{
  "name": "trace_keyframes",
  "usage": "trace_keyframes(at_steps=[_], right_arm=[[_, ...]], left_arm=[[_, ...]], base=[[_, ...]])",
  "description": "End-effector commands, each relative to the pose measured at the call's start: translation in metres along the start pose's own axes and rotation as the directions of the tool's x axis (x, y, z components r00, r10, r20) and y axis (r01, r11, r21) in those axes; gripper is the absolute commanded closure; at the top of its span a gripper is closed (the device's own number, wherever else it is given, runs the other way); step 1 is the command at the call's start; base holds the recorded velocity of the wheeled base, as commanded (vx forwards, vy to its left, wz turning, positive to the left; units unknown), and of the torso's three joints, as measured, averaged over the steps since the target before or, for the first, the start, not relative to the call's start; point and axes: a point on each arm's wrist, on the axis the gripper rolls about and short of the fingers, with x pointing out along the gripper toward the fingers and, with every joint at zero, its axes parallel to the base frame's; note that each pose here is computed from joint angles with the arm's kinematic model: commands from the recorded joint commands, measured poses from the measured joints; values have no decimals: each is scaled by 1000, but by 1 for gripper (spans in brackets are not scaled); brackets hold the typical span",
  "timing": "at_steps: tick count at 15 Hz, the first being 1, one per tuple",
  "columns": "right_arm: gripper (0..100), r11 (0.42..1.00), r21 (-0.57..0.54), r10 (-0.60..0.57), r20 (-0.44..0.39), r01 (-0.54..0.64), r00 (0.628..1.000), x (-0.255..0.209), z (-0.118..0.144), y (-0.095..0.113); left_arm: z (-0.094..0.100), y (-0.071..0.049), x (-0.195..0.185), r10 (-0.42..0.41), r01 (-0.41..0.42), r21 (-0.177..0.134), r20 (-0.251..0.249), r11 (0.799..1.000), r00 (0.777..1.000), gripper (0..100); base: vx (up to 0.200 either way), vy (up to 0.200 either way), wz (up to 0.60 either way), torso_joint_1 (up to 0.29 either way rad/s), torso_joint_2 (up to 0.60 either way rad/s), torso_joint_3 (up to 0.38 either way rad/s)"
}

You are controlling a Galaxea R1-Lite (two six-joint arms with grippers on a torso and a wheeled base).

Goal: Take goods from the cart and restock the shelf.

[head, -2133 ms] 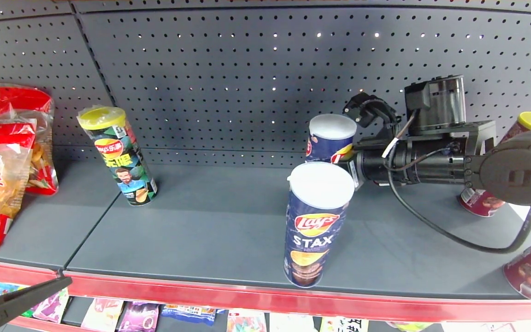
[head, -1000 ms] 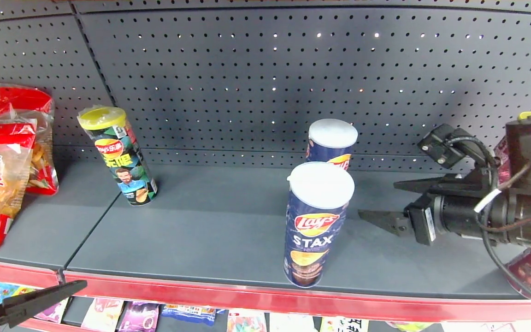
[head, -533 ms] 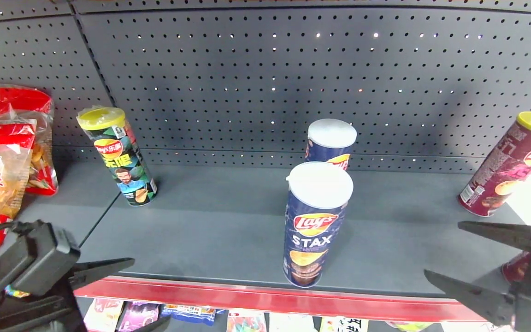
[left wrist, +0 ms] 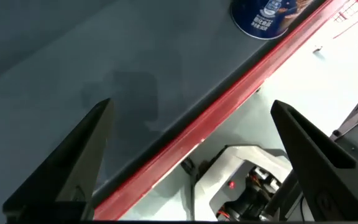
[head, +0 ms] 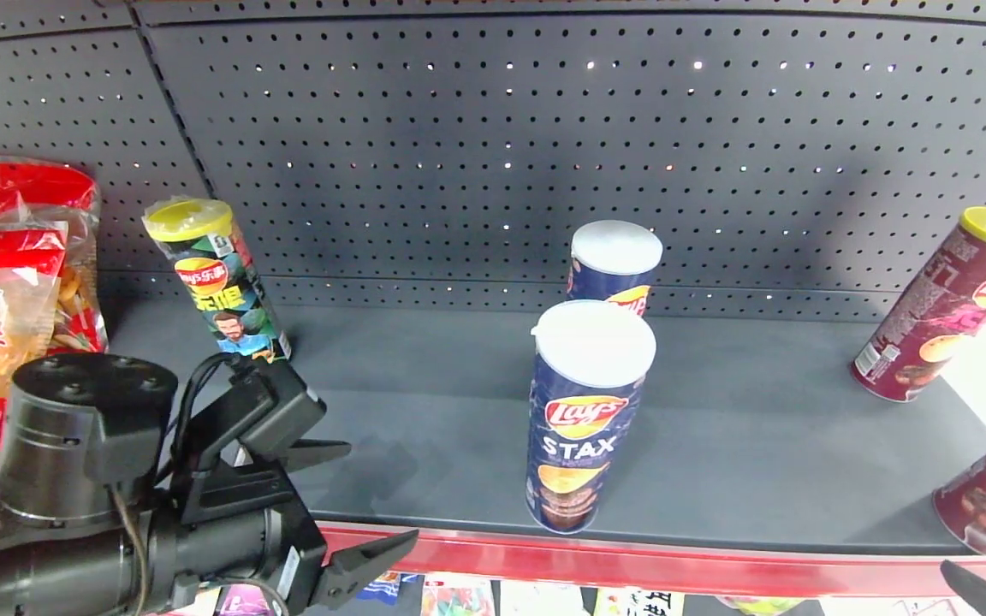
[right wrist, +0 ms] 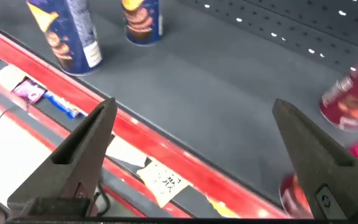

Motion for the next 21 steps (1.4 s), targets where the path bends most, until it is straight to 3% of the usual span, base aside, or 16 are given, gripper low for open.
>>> trace_keyframes(at_steps=[1, 11, 21], right_arm=[[0, 999, 14, -40, 40, 40, 998, -12, -7, 1], [0, 996, 59, -68, 25, 67, 997, -16, -10, 1], [0, 996, 61, -70, 25, 68, 997, -16, -11, 1]], left_arm=[[2, 0, 16, -16, 16, -1, -37, 1000, 999, 0], [17, 2, 47, -32, 32, 9, -53, 999, 998, 0], [39, -7, 88, -76, 78, 40, -48, 996, 996, 0]], base=[[0, 0, 0, 0, 0, 0], [0, 0, 0, 0, 0, 0], [0, 0, 0, 0, 0, 0]])
